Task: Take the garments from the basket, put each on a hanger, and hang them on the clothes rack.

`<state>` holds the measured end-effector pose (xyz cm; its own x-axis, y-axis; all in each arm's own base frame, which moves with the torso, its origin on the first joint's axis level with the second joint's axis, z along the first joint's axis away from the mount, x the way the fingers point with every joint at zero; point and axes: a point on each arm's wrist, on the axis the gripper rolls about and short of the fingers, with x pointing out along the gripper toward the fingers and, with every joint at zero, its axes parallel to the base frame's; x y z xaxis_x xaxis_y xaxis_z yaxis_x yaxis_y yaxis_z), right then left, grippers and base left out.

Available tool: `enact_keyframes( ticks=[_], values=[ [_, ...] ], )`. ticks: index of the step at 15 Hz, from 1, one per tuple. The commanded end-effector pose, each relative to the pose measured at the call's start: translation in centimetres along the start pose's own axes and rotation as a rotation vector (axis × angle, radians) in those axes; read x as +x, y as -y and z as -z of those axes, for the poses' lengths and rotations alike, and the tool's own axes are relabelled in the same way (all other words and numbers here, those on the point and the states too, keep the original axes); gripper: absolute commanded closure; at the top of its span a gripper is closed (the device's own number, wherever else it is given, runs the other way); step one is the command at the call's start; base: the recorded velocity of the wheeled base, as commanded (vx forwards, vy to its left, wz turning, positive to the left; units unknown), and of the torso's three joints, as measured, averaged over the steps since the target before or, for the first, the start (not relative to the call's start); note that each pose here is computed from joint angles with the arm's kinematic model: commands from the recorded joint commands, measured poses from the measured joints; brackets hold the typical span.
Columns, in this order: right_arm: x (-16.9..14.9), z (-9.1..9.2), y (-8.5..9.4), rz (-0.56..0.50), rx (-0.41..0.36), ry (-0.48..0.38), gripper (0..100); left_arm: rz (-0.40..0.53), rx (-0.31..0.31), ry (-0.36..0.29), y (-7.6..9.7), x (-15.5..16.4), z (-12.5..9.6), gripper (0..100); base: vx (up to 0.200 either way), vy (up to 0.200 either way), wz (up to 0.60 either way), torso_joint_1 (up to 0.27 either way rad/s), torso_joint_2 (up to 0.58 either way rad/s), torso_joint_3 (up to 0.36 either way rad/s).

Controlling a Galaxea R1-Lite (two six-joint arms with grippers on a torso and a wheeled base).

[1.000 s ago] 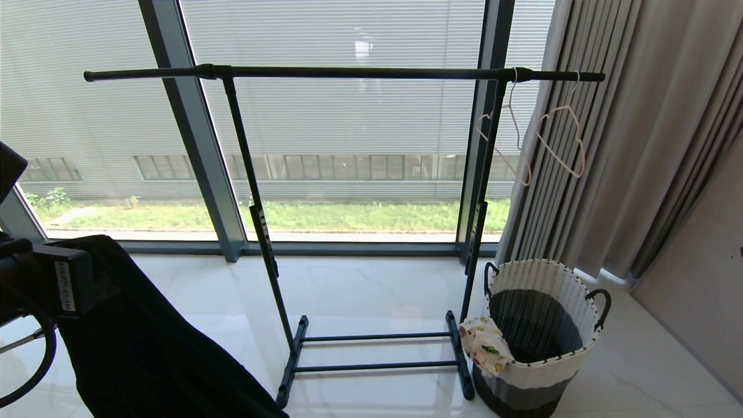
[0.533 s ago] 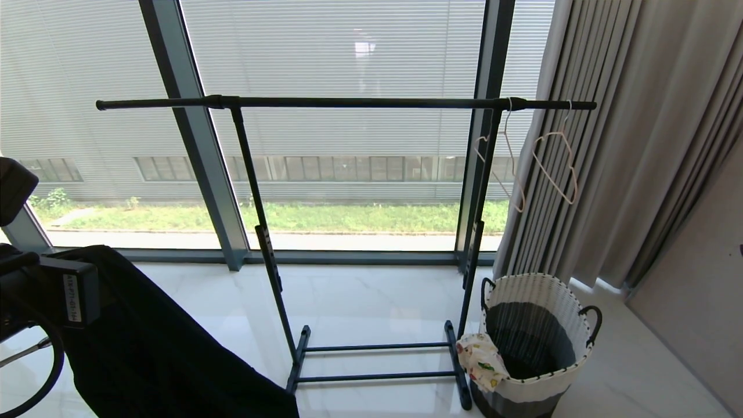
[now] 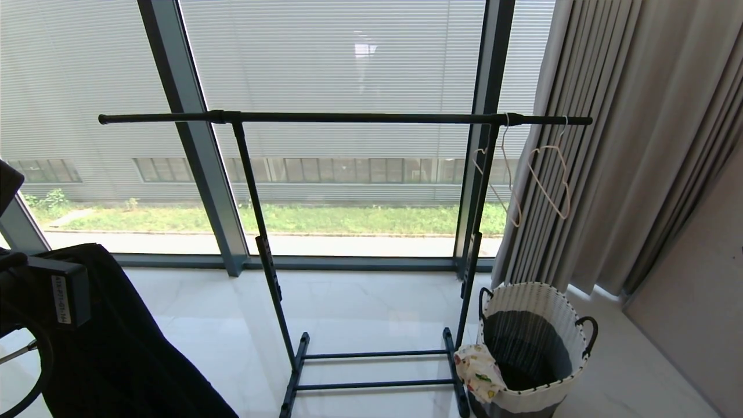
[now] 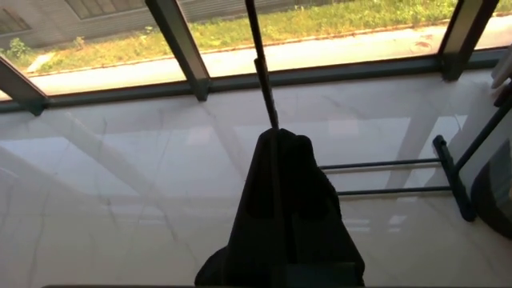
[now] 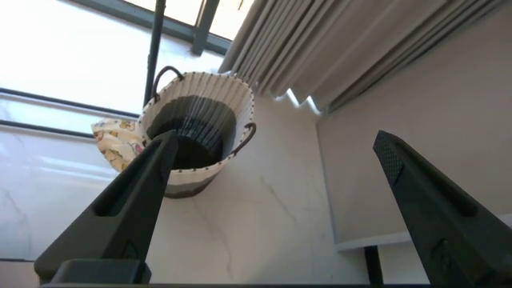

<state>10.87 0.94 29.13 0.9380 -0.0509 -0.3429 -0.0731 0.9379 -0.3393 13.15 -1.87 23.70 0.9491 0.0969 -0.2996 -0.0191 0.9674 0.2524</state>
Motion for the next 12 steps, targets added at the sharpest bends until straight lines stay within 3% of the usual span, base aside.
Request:
enact_keyframes(
  ticks=[1, 4, 7, 12],
  values=[
    [0.2, 0.0, -0.1, -0.012, -0.002, -0.005, 0, 0.001, 0.001, -0.002, 0.0, 0.1, 0.0, 100, 0.2, -0.2, 0.0, 0.002, -0.02, 0.002],
    [0.5, 0.0, -0.2, -0.046, -0.004, -0.002, 0, 0.001, 0.001, -0.002, 0.0, 0.1, 0.0, 100, 0.2, -0.2, 0.0, 0.012, 0.01, -0.005],
    [1.5, -0.6, -0.4, -0.116, -0.004, 0.028, 0, 0.002, 0.002, -0.005, 0.0, 0.1, 0.0, 100, 0.2, 0.0, 0.0, 0.001, 0.0, -0.001],
    [5.3, -2.5, -0.5, -0.102, 0.012, 0.118, 0, 0.002, 0.002, -0.005, 0.0, 0.2, 0.0, 100, 0.2, 0.0, 0.0, -0.001, 0.0, 0.0]
  ],
)
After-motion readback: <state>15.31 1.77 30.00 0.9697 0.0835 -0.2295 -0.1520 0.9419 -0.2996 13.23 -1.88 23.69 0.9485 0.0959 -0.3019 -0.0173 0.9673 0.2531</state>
